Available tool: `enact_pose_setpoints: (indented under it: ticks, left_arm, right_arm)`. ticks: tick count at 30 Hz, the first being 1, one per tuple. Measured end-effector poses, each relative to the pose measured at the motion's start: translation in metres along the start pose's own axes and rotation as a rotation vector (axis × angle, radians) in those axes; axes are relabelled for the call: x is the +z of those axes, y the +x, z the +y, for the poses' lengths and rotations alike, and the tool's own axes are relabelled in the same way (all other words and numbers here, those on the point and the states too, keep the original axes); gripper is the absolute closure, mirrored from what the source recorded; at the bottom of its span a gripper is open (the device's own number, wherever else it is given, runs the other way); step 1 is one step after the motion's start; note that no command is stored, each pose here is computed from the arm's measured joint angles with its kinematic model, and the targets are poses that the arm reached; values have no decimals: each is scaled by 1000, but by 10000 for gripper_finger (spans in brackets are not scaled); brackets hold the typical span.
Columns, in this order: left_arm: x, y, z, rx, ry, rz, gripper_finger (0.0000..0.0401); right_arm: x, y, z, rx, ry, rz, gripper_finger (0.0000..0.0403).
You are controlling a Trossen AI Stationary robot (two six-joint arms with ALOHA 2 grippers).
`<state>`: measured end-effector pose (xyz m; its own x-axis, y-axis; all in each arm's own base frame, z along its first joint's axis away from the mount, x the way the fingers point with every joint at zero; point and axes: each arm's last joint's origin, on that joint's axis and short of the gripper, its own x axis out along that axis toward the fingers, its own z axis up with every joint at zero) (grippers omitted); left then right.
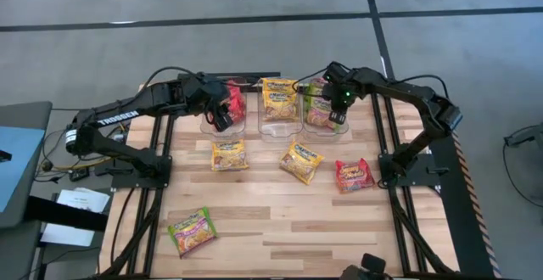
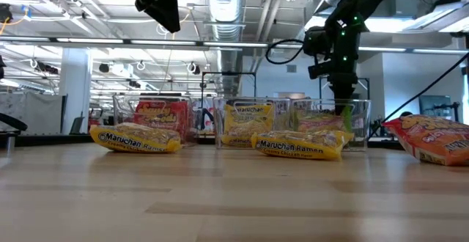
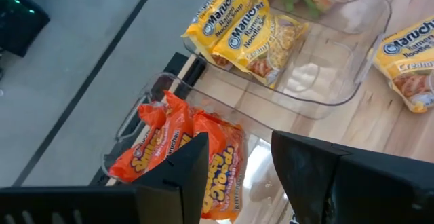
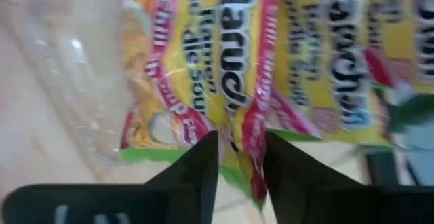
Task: Sort Maruchan noodles
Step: Put the green noodle pack into the right transparent bin, then put the yellow noodle pack into the middle transparent bin
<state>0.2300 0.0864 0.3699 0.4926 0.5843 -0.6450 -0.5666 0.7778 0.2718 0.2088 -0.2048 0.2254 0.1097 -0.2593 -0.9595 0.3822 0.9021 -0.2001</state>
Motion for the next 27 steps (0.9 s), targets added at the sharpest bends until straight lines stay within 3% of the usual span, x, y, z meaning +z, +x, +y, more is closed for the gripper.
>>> enact_pose_setpoints:
  ticks: [7, 17, 27]
  left_arm:
    - [-2, -1, 1, -17, -3, 16, 250]
    - [9, -37, 15, -61, -112, 38, 250]
    - [5, -70, 28, -91, -205, 149, 250]
  right_arm:
    - [12, -26, -9, -42, 44, -16, 224]
    - [22, -69, -3, -3, 134, 5, 225]
    - [21, -90, 39, 207, 131, 113, 225]
